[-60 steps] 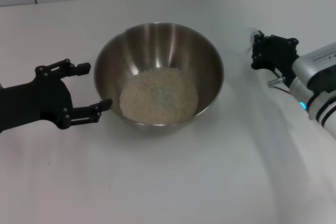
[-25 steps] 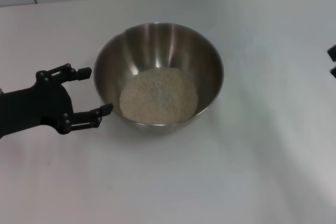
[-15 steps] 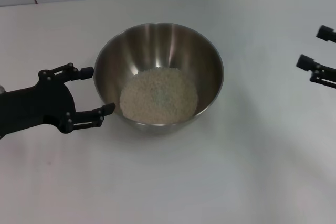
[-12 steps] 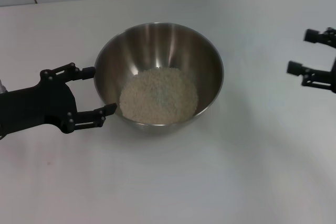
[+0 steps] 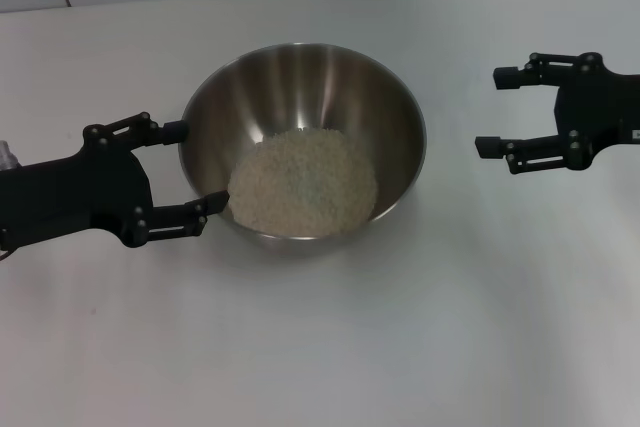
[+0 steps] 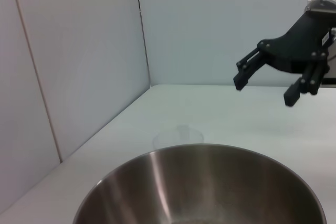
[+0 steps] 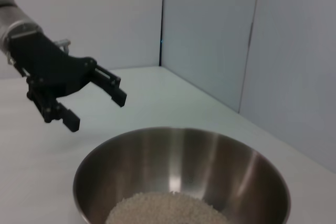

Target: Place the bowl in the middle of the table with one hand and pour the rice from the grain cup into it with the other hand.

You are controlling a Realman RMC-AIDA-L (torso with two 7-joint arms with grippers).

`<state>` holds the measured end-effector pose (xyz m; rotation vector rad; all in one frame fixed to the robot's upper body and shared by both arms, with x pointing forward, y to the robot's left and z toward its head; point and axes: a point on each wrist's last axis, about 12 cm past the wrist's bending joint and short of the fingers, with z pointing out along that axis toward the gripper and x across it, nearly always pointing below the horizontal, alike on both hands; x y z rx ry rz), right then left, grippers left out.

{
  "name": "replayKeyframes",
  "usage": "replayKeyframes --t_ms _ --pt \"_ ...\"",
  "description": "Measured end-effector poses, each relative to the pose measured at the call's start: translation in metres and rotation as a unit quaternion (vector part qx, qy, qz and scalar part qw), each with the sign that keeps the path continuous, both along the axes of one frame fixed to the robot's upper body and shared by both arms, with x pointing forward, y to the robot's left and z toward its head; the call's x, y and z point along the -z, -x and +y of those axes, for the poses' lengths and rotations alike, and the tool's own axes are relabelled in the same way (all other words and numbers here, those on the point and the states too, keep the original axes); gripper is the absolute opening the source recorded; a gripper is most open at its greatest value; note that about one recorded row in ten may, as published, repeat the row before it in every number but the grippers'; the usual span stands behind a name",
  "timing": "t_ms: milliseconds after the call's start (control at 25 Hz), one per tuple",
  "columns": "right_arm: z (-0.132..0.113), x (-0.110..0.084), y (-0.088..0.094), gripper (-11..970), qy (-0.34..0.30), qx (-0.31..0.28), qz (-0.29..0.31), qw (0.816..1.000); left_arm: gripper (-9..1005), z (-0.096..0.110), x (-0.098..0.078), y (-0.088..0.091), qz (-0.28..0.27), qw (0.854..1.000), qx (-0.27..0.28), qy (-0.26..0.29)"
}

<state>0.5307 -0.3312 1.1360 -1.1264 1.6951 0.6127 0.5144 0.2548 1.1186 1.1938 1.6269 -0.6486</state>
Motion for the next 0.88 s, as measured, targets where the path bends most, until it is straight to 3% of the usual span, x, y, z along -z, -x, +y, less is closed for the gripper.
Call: replayKeyframes --t_ms 880 --pt "0.0068 -0.0017 -0.0014 844 -0.005 -0.004 -0.005 1.0 859 0.0002 0.0 -0.0003 0.0 1.0 0.0 -0.002"
